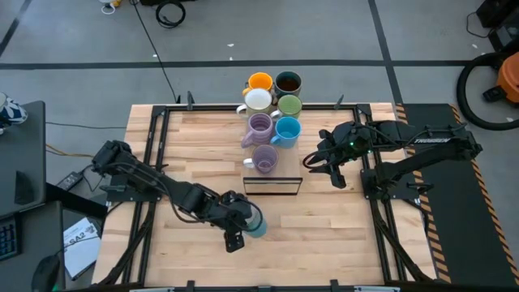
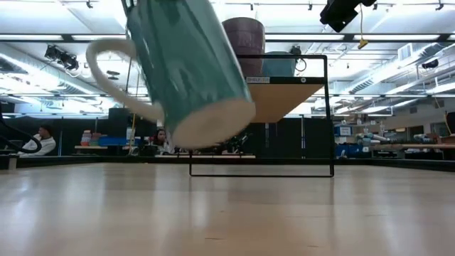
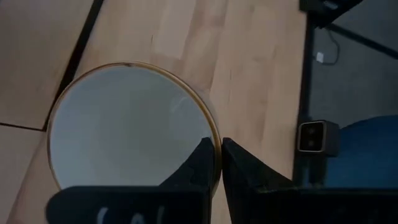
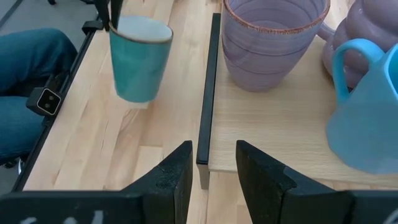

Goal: Place coffee mugs
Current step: Put the white and blue mug on the shelf

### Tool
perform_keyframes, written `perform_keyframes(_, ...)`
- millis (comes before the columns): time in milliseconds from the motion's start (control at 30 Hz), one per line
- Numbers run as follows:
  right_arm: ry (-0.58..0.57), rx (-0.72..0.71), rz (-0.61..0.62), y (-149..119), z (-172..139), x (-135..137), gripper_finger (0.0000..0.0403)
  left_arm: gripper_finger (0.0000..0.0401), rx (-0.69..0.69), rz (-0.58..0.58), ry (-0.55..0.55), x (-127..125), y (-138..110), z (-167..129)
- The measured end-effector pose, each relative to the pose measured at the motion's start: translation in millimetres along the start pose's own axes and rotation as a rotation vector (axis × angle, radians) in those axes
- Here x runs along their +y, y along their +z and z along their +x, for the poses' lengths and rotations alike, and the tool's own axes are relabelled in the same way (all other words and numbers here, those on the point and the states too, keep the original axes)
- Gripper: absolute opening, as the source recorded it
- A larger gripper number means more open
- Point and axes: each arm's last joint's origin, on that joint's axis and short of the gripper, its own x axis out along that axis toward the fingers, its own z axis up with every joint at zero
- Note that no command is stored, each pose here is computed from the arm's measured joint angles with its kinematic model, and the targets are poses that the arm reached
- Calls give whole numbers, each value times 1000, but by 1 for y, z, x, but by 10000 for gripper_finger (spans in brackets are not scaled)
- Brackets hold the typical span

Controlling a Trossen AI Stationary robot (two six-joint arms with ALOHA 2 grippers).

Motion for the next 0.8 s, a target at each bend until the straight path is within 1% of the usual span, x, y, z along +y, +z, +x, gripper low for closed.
perform_keyframes(167, 0, 0, 0, 0, 0, 0, 129, 24, 46, -20, 37, 0, -6, 23)
perform_keyframes(300, 0, 0, 2, 0, 0, 0, 129, 24, 68, -17, 54, 1, -9, 33)
perform_keyframes(667, 0, 0, 2, 0, 0, 0, 129, 25, 70, -16, 61, 0, -9, 38)
perform_keyframes(800, 0, 0, 3, 0, 0, 0, 129, 38, 72, -16, 57, 0, -9, 39)
